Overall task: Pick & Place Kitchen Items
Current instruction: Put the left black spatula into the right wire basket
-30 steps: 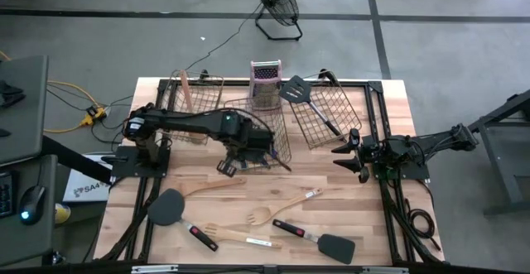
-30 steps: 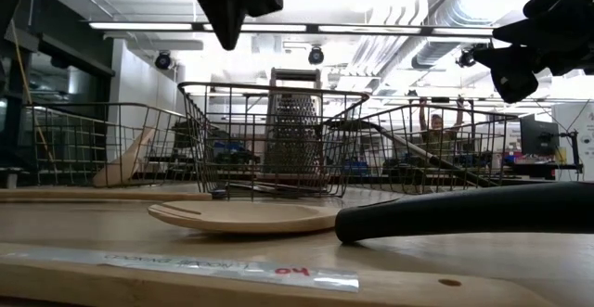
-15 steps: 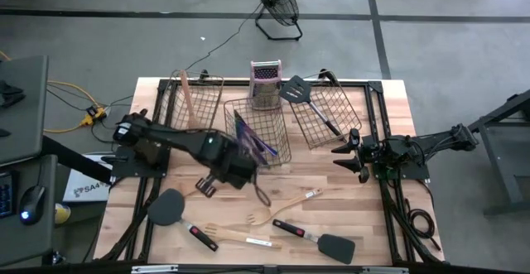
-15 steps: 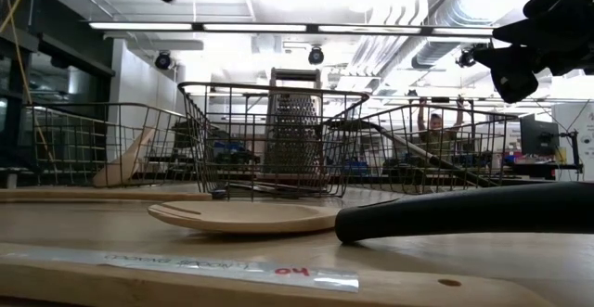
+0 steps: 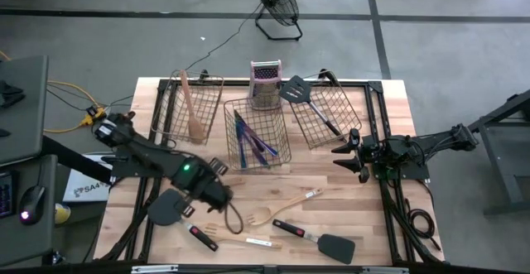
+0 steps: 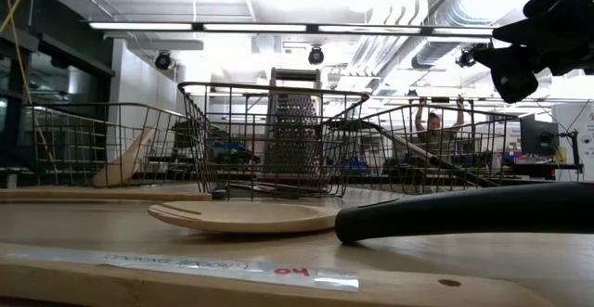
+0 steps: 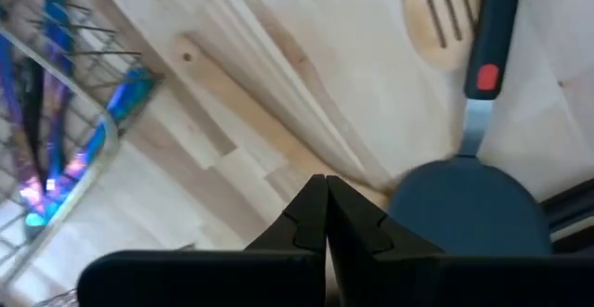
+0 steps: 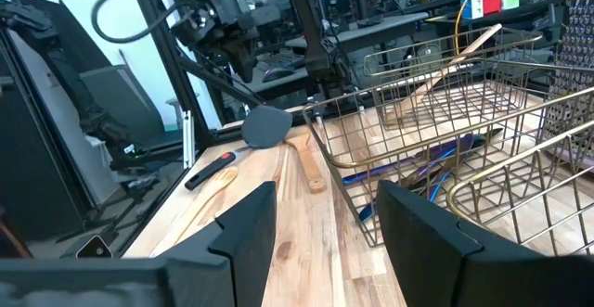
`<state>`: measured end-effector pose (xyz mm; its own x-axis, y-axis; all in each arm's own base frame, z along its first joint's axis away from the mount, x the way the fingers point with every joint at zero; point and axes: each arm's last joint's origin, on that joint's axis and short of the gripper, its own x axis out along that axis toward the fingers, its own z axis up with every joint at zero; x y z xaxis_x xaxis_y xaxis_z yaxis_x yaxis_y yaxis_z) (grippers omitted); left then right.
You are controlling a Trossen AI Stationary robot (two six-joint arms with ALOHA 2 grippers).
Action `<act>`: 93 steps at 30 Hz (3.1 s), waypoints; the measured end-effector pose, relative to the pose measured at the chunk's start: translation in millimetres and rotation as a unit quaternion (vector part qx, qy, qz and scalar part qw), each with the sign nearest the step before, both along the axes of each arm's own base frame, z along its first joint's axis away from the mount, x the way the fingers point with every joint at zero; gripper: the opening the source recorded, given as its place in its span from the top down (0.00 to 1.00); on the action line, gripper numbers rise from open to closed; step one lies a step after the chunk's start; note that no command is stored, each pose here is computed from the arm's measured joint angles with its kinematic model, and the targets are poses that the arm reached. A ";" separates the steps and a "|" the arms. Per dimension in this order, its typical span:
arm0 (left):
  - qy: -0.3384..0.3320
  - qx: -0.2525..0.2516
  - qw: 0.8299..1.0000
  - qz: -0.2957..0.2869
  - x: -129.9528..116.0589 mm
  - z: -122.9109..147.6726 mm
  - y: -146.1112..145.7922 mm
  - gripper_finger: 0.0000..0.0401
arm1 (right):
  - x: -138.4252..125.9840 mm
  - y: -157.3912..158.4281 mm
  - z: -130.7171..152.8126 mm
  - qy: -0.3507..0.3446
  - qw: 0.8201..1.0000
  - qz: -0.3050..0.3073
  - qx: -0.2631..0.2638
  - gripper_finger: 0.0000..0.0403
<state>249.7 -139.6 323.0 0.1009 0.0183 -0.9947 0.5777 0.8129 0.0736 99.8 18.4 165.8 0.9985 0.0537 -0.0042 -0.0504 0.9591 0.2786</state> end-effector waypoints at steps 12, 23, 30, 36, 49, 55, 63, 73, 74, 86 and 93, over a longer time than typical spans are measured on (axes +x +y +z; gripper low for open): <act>0.007 -0.027 1.000 0.006 -47.8 -33.9 -9.5 1.00 | 0.0 0.0 0.0 0.000 1.000 0.000 0.000 0.55; 0.013 -0.066 0.997 -0.034 -62.7 -83.4 -25.6 1.00 | 0.0 0.0 0.1 0.000 1.000 0.000 0.000 0.55; -0.002 -0.086 0.996 -0.033 -67.9 -102.4 -33.7 0.92 | 0.0 0.0 0.0 0.000 1.000 0.000 0.000 0.55; 0.020 -0.091 0.996 -0.007 -72.0 -112.9 -30.9 0.71 | 0.0 0.0 0.1 0.000 1.000 0.000 0.000 0.55; 0.013 -0.136 0.990 -0.039 -77.8 -130.7 -44.6 0.57 | 0.0 0.0 0.1 0.000 1.000 0.000 0.000 0.55; 0.010 -0.142 0.988 -0.053 -82.4 -132.2 -49.7 0.57 | 0.0 0.0 0.1 0.000 1.000 0.000 0.000 0.55; 0.009 -0.151 0.987 -0.052 -76.9 -140.4 -56.2 0.55 | 0.0 0.0 0.1 0.000 1.000 0.000 0.000 0.55; 0.022 -0.160 0.985 -0.055 -74.7 -146.5 -60.0 0.39 | 0.0 0.0 -0.1 0.000 1.000 0.000 0.000 0.55; 0.022 -0.158 0.986 -0.055 -74.6 -147.1 -60.0 0.38 | 0.0 0.0 0.1 0.000 1.000 0.000 0.000 0.55; 0.034 -0.160 0.985 -0.052 -73.8 -171.9 -61.6 0.37 | 0.0 0.0 0.1 0.000 1.000 0.000 0.000 0.55; 0.025 -0.150 0.987 -0.059 -73.9 -173.4 -60.5 0.43 | 0.0 0.0 0.0 0.000 1.000 0.000 0.000 0.55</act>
